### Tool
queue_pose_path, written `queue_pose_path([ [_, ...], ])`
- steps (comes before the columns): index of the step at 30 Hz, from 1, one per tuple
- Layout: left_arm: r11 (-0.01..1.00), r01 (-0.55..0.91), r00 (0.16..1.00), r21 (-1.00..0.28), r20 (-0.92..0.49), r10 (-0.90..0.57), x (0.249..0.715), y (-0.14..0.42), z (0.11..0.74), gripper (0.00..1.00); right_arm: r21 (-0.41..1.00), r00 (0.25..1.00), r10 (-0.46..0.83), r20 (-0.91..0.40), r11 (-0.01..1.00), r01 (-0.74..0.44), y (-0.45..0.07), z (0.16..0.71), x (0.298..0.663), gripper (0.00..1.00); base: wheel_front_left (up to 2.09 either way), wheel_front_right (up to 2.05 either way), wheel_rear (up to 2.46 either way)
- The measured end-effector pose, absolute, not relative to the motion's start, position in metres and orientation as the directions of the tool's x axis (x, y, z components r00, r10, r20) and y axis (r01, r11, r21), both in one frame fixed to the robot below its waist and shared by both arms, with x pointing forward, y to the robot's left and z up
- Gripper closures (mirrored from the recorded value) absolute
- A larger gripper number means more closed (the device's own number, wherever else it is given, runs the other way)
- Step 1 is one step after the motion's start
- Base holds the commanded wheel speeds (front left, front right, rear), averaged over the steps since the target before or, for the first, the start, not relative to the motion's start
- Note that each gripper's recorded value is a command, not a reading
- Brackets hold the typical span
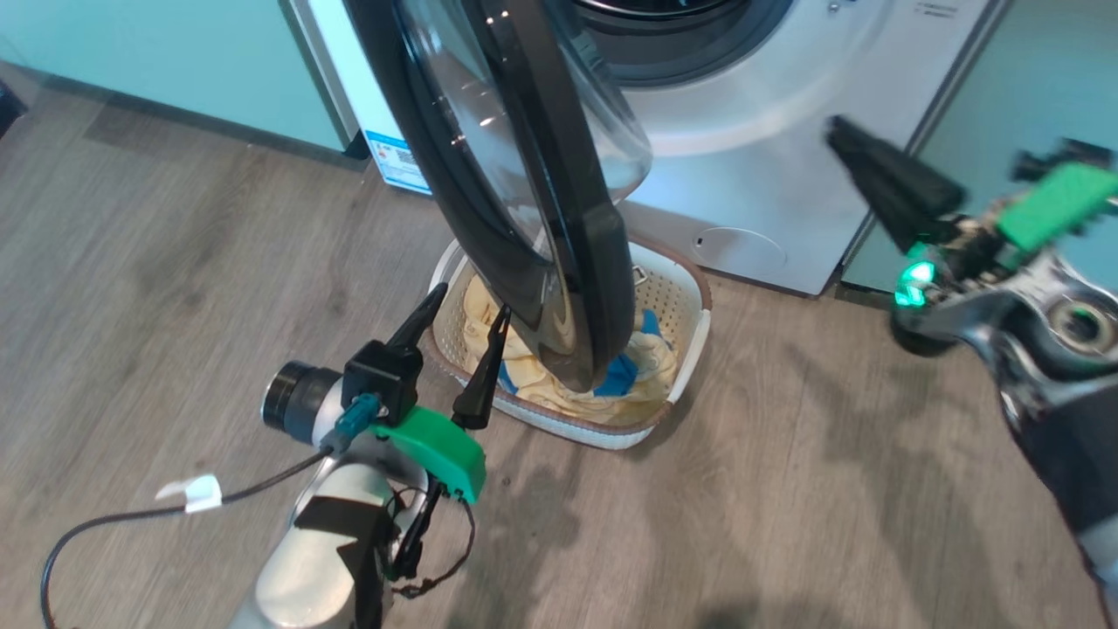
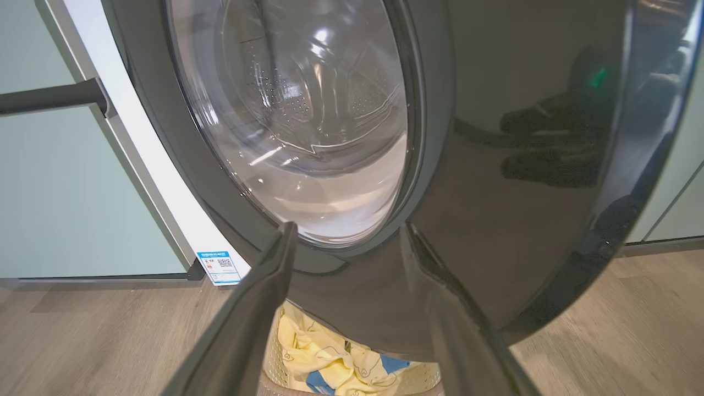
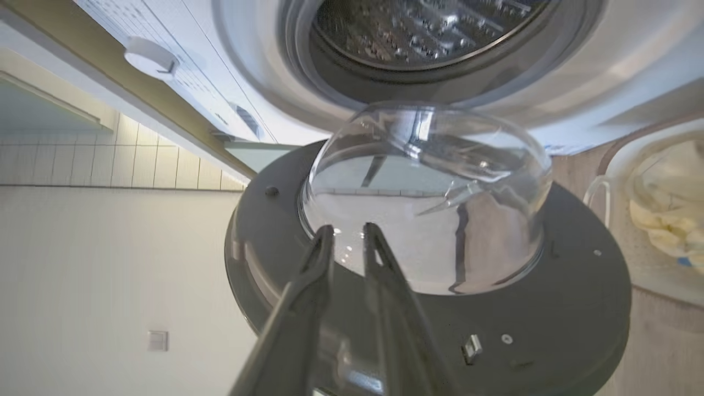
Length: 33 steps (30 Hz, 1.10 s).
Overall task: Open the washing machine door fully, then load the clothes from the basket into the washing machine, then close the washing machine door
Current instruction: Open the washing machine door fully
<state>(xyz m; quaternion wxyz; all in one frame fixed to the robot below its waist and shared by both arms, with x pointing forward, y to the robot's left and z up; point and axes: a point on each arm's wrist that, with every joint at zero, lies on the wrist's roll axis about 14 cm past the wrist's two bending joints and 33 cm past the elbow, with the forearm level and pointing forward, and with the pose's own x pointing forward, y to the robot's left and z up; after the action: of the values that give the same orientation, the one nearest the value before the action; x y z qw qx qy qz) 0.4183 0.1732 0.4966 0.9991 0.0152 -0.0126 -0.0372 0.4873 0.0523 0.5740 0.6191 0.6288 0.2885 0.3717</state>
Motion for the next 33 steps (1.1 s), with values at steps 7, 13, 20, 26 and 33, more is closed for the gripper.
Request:
queue_pose_path([
  [7, 0.996, 0.087, 0.996, 0.034, 0.008, -0.087, 0.416, 0.17, 0.491, 0.0, 0.977, 0.773, 0.626, 0.1, 0.085, -0.195, -0.022, 0.566, 0.498, 0.0, 0.0, 0.0, 0.0],
  [13, 0.995, 0.093, 0.996, 0.035, 0.013, -0.093, 0.414, 0.168, 0.493, 0.0, 0.891, 0.905, 0.415, 0.093, 0.37, -0.262, -0.082, 0.554, 0.497, 0.0, 0.0, 0.0, 0.0],
  [20, 0.993, 0.105, 0.994, 0.044, 0.017, -0.106, 0.41, 0.167, 0.494, 0.0, 0.713, 0.96, 0.263, 0.095, 0.655, -0.25, -0.136, 0.538, 0.484, 0.0, 0.0, 0.0, 0.0],
  [26, 0.992, 0.119, 0.993, 0.044, 0.019, -0.12, 0.405, 0.162, 0.495, 0.0, 0.479, 0.978, 0.117, 0.173, 0.858, -0.187, -0.191, 0.554, 0.47, 0.0, 0.0, 0.0, 0.0],
  [33, 0.991, 0.125, 0.992, 0.04, 0.023, -0.126, 0.402, 0.16, 0.496, 0.0, 0.347, 0.984, 0.058, 0.166, 0.931, -0.113, -0.188, 0.533, 0.42, 0.0, 0.0, 0.0, 0.0],
])
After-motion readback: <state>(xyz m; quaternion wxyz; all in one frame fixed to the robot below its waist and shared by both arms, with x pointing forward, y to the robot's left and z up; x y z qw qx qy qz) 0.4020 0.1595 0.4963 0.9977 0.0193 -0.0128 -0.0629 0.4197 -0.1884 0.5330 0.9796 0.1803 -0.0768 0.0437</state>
